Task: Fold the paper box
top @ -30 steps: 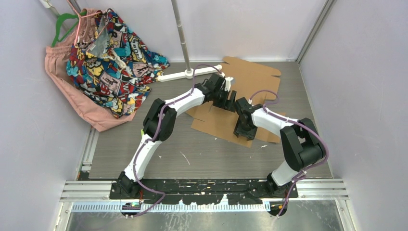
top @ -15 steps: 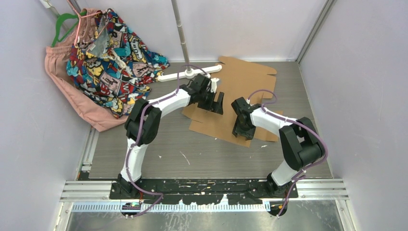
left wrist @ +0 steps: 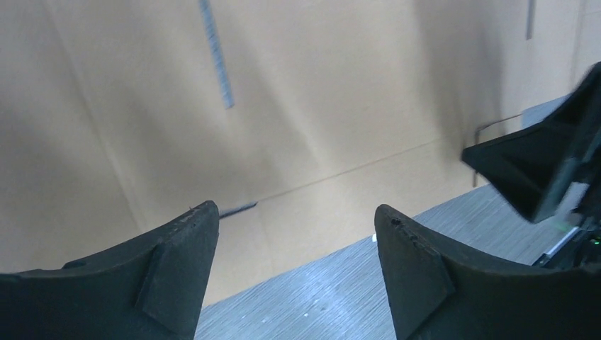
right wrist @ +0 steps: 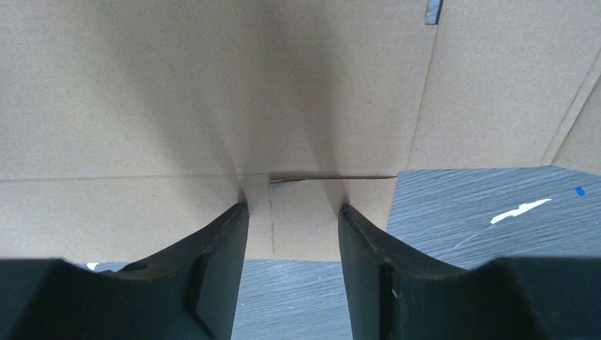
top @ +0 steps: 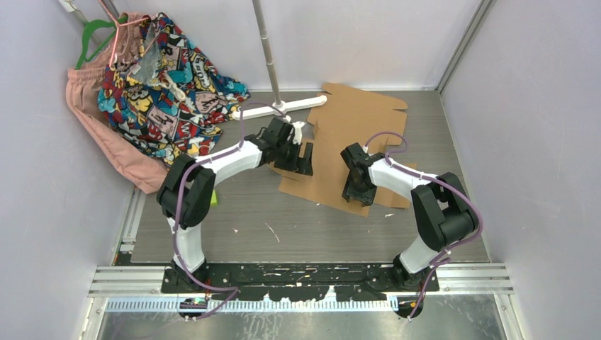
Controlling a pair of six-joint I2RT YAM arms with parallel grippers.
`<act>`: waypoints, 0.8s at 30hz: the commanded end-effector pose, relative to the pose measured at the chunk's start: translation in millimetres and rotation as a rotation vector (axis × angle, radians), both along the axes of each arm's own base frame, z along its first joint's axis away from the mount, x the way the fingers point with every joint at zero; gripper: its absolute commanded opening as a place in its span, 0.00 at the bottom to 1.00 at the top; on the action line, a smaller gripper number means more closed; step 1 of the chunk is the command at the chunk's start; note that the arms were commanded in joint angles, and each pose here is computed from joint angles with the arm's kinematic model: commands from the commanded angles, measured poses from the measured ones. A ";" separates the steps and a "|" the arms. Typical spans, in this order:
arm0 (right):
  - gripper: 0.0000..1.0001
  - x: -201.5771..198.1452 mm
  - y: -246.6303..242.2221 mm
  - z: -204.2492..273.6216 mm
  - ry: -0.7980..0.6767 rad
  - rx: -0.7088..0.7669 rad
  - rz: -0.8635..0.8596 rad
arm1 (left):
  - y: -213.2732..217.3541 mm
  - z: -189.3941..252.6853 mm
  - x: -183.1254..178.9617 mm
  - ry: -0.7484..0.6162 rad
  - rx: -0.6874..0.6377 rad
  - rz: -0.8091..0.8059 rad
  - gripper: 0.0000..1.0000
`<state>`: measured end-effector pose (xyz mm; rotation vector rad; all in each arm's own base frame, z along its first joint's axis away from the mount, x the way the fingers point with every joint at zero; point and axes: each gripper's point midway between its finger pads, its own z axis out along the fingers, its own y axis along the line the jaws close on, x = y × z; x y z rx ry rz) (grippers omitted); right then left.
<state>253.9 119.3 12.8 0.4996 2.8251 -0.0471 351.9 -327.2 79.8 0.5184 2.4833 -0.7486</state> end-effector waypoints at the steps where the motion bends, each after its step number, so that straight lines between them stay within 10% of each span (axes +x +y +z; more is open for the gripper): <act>1: 0.54 9.4 29.1 -25.3 -0.009 0.118 0.015 | 15.6 14.5 5.3 -0.051 -0.017 0.058 0.79; 14: 0.54 8.7 31.9 -24.8 -0.010 0.130 0.018 | 53.8 -12.7 0.3 0.010 -0.040 0.122 0.48; 24: 0.54 8.0 31.6 -25.3 -0.011 0.130 0.017 | 58.7 -34.3 -4.4 0.057 -0.031 0.120 0.48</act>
